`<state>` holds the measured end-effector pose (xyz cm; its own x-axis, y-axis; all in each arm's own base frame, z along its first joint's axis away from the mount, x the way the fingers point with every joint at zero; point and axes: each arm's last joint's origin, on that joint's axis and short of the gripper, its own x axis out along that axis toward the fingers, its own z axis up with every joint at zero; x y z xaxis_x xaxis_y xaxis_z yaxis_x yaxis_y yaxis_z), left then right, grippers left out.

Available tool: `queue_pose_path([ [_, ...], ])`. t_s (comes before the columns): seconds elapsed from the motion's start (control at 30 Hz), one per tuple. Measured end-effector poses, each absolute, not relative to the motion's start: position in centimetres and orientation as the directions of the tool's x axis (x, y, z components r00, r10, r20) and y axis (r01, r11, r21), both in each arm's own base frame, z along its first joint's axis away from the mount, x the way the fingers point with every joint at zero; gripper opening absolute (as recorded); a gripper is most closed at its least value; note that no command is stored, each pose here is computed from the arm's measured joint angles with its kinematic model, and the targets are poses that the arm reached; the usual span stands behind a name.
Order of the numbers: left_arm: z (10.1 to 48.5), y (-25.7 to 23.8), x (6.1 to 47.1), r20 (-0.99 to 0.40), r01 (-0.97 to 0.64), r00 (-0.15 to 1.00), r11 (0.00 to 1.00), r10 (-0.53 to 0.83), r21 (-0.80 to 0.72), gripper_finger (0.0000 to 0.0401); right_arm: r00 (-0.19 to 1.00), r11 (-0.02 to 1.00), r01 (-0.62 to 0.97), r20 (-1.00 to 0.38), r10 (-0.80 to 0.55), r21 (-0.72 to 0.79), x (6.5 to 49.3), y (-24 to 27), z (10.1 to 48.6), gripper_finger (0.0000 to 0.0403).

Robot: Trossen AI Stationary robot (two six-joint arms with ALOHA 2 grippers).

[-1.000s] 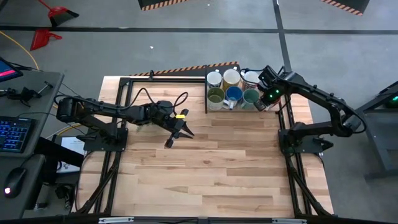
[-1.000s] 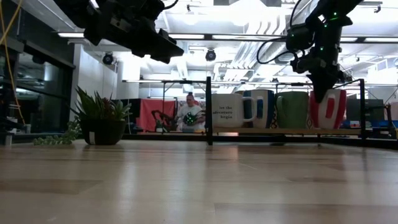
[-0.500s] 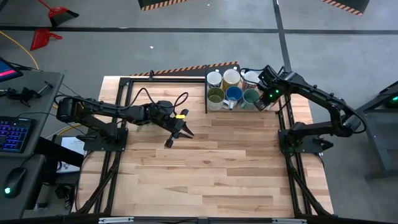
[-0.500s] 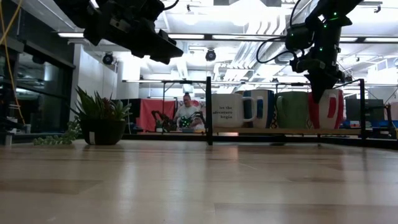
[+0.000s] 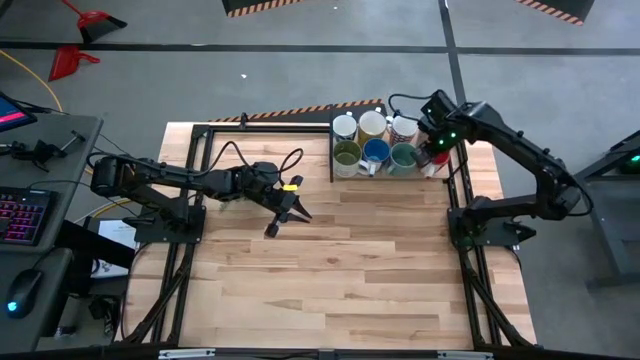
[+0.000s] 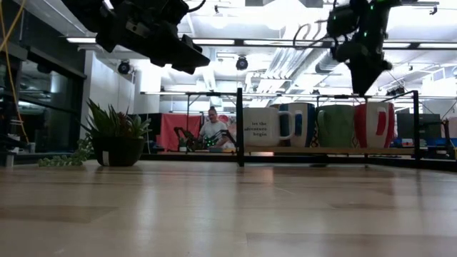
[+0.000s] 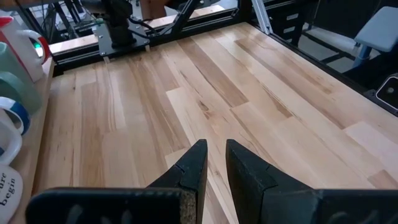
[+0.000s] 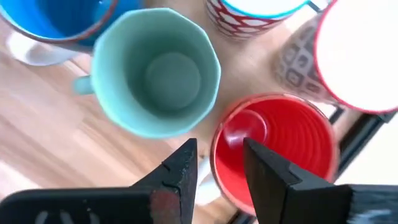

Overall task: Place coffee mugs
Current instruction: Return to Home Position

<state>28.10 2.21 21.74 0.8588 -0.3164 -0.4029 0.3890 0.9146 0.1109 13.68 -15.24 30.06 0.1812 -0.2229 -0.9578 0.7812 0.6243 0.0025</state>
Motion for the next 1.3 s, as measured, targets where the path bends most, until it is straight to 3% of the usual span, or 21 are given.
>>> queue_pose_path([
  [0.23, 21.7, 2.3, 28.1, -0.411, 0.372, 0.863, 0.921, -0.296, 0.117, 0.0051, 0.259, 0.593, 0.797, -0.951, -0.17, 0.111, 13.9, -13.4, 33.2, 0.0108],
  [0.37, 21.6, 2.6, 28.1, -0.424, 0.31, 0.878, 0.94, -0.224, 0.146, 0.0051, 0.361, 0.675, 0.708, -0.928, -0.091, 0.209, 15.0, -10.6, 33.2, 0.0108],
  [0.53, 21.9, 2.7, 28.2, -0.408, 0.269, 0.895, 0.948, -0.18, 0.172, 0.0051, 0.476, 0.819, 0.528, -0.877, -0.066, 0.225, 16.7, -6.7, 31.5, 0.0108],
  [0.7, 22.7, 2.7, 28.6, -0.326, 0.255, 0.926, 0.952, -0.19, 0.171, 0.0051, 0.714, 0.918, 0.297, -0.699, -0.031, 0.263, 19.5, -3.7, 29.3, 0.0108],
  [0.87, 22.3, 2.6, 28.4, -0.362, 0.319, 0.901, 0.931, -0.239, 0.179, 0.0051, 0.854, 0.977, 0.072, -0.518, 0.044, 0.203, 21.2, -1.0, 24.5, 0.0108],
  [1.03, 20.6, 2.3, 27.6, -0.394, 0.355, 0.874, 0.928, -0.285, 0.115, 0.0051, 0.93, 0.972, 0.024, -0.363, 0.063, 0.232, 20.7, 0.4, 20.4, 0.0108],
  [1.3, 18.9, 1.4, 26.1, -0.224, 0.355, 0.916, 0.933, -0.332, 0.068, 0.0051, 0.99, 0.993, -0.038, -0.134, 0.052, 0.11, 19.1, 2.6, 18.4, 0.0108],
])
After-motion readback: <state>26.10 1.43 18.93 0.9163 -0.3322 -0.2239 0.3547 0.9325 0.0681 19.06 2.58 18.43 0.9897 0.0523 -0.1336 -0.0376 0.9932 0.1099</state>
